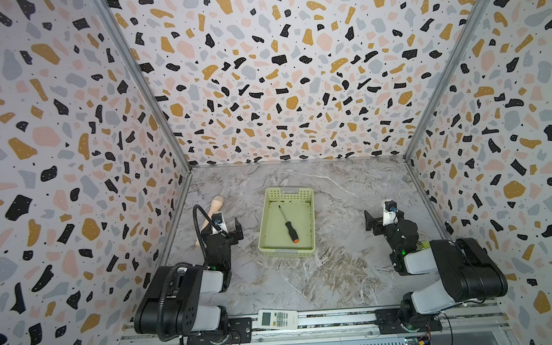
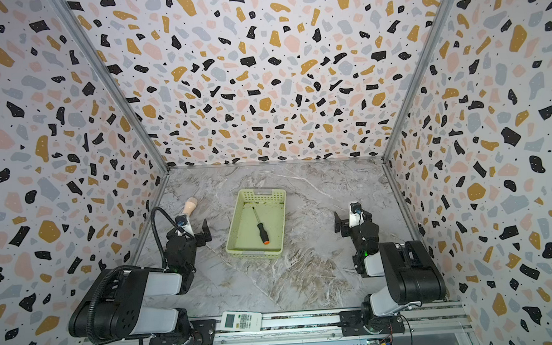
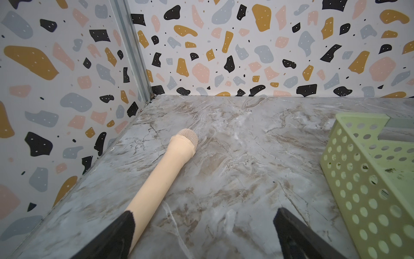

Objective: Put the screwdriver in the bin
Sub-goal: Reset both arms

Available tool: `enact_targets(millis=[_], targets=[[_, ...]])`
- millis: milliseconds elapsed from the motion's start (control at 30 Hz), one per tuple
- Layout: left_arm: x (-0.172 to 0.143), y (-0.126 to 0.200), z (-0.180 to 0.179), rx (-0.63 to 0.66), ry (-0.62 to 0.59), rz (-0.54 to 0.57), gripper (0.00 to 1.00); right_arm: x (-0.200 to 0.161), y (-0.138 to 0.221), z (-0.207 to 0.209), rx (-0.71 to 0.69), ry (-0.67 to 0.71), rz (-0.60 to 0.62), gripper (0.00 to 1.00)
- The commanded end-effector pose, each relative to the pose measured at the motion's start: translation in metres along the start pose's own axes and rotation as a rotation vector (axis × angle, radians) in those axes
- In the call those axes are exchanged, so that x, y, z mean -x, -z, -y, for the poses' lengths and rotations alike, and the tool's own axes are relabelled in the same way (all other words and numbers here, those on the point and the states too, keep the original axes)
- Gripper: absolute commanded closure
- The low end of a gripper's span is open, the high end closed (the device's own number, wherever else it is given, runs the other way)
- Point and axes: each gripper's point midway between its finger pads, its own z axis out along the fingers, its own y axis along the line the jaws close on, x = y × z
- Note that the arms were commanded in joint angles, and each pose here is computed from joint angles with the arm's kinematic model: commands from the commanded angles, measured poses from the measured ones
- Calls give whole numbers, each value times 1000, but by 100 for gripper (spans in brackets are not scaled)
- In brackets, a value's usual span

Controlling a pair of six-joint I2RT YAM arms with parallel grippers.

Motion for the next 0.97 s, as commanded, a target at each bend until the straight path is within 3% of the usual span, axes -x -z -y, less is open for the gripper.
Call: enact_targets(millis=[0, 933], targets=[[18, -3, -6, 37, 22, 63, 0, 9, -2, -1, 9, 9, 26, 1], [19, -2, -6, 46, 18, 63, 1, 9, -2, 0, 7, 10, 24, 1]])
